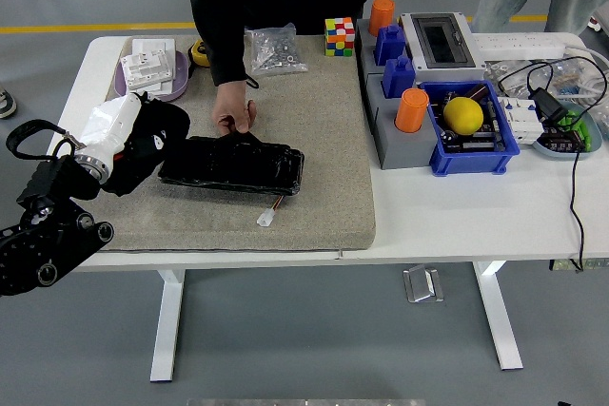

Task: Pick the rag up,wipe the panel,place it on the desk

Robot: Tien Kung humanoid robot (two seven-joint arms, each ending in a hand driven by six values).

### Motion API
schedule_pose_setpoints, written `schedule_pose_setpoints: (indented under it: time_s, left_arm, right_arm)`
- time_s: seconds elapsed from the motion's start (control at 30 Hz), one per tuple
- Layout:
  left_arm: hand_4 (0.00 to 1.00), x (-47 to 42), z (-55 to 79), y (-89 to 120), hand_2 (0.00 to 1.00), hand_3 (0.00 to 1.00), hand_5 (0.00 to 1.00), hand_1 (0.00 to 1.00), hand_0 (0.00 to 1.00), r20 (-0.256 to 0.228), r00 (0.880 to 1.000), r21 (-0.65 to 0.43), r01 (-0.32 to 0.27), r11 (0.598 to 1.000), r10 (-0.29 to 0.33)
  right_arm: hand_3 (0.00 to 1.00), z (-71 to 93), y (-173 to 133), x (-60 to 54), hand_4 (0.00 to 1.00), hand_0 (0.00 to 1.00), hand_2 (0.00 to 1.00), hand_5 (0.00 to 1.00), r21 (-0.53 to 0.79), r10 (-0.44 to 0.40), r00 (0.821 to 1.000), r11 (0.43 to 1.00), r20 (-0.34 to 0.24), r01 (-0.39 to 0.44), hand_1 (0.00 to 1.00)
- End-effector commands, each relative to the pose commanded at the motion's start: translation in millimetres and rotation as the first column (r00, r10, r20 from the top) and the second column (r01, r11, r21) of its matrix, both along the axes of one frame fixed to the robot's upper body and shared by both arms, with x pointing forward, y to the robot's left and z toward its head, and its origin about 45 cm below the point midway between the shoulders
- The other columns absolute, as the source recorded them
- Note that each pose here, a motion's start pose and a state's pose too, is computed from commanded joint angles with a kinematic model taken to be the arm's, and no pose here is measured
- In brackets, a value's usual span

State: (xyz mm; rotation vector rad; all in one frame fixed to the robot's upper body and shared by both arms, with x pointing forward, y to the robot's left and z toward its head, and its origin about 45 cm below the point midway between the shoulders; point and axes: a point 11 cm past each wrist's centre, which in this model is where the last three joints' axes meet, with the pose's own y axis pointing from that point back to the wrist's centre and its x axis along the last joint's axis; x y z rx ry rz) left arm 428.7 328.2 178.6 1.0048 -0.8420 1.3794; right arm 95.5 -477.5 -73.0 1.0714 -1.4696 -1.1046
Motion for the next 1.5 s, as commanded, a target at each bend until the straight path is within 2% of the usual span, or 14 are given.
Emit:
schedule_pose_setpoints:
  time_s: [0.2,0.5,0.77,0.8,0.97,1.0,1.17,1.2,1.37,1.4,1.5]
  left_arm:
    - [0.354,-1.4,3.1,16.8,0.662,0.660,0.002,0.171,0.291,0.012,1.000,0.010,-0.029,1.000,0.029]
    - [0.353,-16.4,-9.4,50.0,0.662,0.658,0.002,0.172,0.297,-0.005,0.996,0.026,-0.092,0.995,0.092]
    - [0.354,-28.5,-21.3,67.8,0.661,0.658,0.002,0.180,0.299,-0.023,0.992,0.027,-0.127,0.991,0.128]
    - [0.355,-29.4,-22.7,69.0,0.558,0.538,0.002,0.275,0.306,-0.026,0.991,0.027,-0.131,0.991,0.132]
    - [0.355,-35.3,-30.4,75.0,0.558,0.538,0.002,0.275,0.306,-0.042,0.988,0.025,-0.146,0.989,0.147]
    - [0.371,-36.5,-32.1,76.0,0.561,0.545,0.002,0.394,0.321,-0.047,0.987,0.024,-0.150,0.988,0.151]
    - [0.371,-40.1,-39.3,76.7,0.561,0.545,0.002,0.394,0.321,-0.071,0.986,0.002,-0.152,0.988,0.152]
    - [0.497,-40.9,-40.9,76.3,0.573,0.554,0.002,0.459,0.381,-0.076,0.986,-0.002,-0.151,0.988,0.151]
    - [0.497,-42.5,-46.3,72.6,0.573,0.554,0.002,0.459,0.381,-0.097,0.985,-0.038,-0.150,0.988,0.145]
    - [0.615,-42.6,-46.6,72.3,0.589,0.564,0.063,0.480,0.419,-0.098,0.985,-0.039,-0.149,0.988,0.145]
    - [0.615,-42.7,-47.6,71.5,0.589,0.564,0.063,0.480,0.419,-0.104,0.984,-0.049,-0.150,0.987,0.145]
  right_arm:
    - [0.664,0.2,0.5,2.0,0.998,0.783,0.711,0.554,0.000,-0.002,1.000,1.000,0.005,0.002,0.642]
    - [0.665,-0.2,-0.1,-0.9,0.998,0.784,0.711,0.554,0.000,-0.008,1.000,1.000,-0.001,0.008,0.642]
    - [0.665,-0.9,0.4,-3.3,0.998,0.782,0.711,0.554,0.000,-0.006,1.000,1.000,-0.007,0.006,0.643]
    - [0.665,-1.0,0.5,-3.5,0.998,0.783,0.711,0.554,0.000,-0.005,1.000,1.000,-0.007,0.005,0.643]
    - [0.665,-1.7,1.7,-4.0,0.998,0.783,0.711,0.554,0.002,-0.003,1.000,1.000,-0.008,0.003,0.643]
    - [0.665,-1.8,1.9,-4.3,0.998,0.782,0.711,0.554,0.002,-0.003,1.000,1.000,-0.009,0.003,0.643]
    - [0.665,-2.1,1.7,-5.8,0.998,0.782,0.711,0.554,0.001,-0.001,1.000,1.000,-0.013,0.001,0.643]
    - [0.665,-2.1,1.7,-5.7,0.998,0.783,0.712,0.554,0.001,-0.001,1.000,1.000,-0.013,0.001,0.643]
    - [0.665,-1.8,1.4,-5.0,0.998,0.783,0.712,0.554,-0.001,0.001,1.000,1.000,-0.014,-0.001,0.643]
    - [0.664,-1.8,1.6,-4.8,0.998,0.782,0.713,0.554,-0.001,0.002,1.000,1.000,-0.014,-0.002,0.643]
    - [0.664,-1.8,1.4,-5.0,0.998,0.782,0.713,0.554,-0.002,0.003,1.000,1.000,-0.015,-0.003,0.643]
